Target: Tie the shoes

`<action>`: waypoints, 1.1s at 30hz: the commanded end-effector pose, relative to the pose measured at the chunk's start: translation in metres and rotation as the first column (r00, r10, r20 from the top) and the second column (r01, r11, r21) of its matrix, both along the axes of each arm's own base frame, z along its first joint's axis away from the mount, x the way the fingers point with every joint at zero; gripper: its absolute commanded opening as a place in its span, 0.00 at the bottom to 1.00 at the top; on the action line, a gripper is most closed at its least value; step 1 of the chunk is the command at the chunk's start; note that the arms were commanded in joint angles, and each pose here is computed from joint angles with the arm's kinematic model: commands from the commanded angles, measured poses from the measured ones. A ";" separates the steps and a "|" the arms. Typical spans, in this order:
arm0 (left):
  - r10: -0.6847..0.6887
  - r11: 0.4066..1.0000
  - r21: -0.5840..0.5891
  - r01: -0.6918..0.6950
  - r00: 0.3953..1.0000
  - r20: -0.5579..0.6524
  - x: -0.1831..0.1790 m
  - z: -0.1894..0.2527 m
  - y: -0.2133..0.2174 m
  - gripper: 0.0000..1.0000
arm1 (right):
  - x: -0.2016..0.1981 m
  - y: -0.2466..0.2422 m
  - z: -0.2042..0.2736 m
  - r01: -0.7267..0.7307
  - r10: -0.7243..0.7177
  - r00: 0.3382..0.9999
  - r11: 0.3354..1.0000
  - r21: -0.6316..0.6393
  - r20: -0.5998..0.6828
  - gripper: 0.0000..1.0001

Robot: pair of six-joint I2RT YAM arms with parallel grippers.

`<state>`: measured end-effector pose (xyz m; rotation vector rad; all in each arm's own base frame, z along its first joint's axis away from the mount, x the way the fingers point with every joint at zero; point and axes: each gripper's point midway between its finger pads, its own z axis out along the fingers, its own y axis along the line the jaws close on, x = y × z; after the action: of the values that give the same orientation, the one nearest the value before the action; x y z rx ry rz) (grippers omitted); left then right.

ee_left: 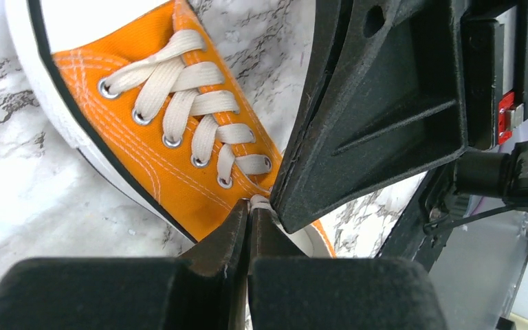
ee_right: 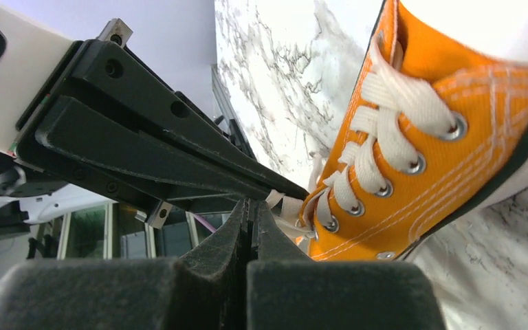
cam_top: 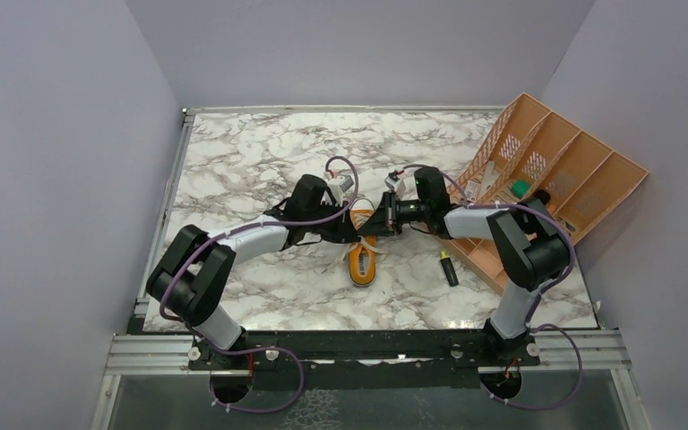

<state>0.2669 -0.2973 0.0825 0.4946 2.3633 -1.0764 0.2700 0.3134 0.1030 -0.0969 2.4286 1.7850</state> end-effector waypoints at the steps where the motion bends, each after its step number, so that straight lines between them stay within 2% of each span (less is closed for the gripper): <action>1: 0.056 0.991 -0.129 -0.044 0.995 0.087 0.014 0.020 -0.014 0.00 | -0.010 0.010 0.049 -0.031 0.027 0.999 0.994 0.105 0.045 0.01; 11: 0.134 0.989 -0.076 -0.123 0.979 0.155 0.022 0.030 0.004 0.00 | -0.017 0.004 0.026 -0.031 0.031 0.999 0.999 0.025 0.027 0.00; 14: 0.178 0.984 -0.049 -0.173 0.976 0.123 0.024 0.028 0.008 0.00 | -0.014 0.004 0.026 -0.021 0.020 0.999 1.000 0.021 0.032 0.01; 19: 0.208 0.974 -0.101 -0.201 0.976 0.068 0.023 0.027 -0.001 0.00 | -0.014 0.006 0.023 -0.029 0.028 0.999 0.999 0.027 0.024 0.01; 26: 0.195 0.966 -0.191 -0.172 0.975 0.105 0.023 0.030 -0.011 0.00 | -0.022 0.007 0.022 -0.061 0.060 0.998 0.997 0.042 0.011 0.00; 29: 0.177 0.967 -0.208 -0.146 0.975 0.136 0.024 0.032 -0.014 0.00 | -0.024 0.009 0.023 -0.079 0.079 0.997 0.996 0.045 0.009 0.01; 33: 0.160 0.968 -0.216 -0.132 0.980 0.118 0.023 0.025 -0.018 0.00 | -0.027 0.015 0.024 -0.110 0.109 0.994 0.993 0.031 0.023 0.01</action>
<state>0.2733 -0.3011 0.0929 0.2867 2.2297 -1.1275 0.2692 0.3116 0.1102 -0.0610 2.4200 1.7369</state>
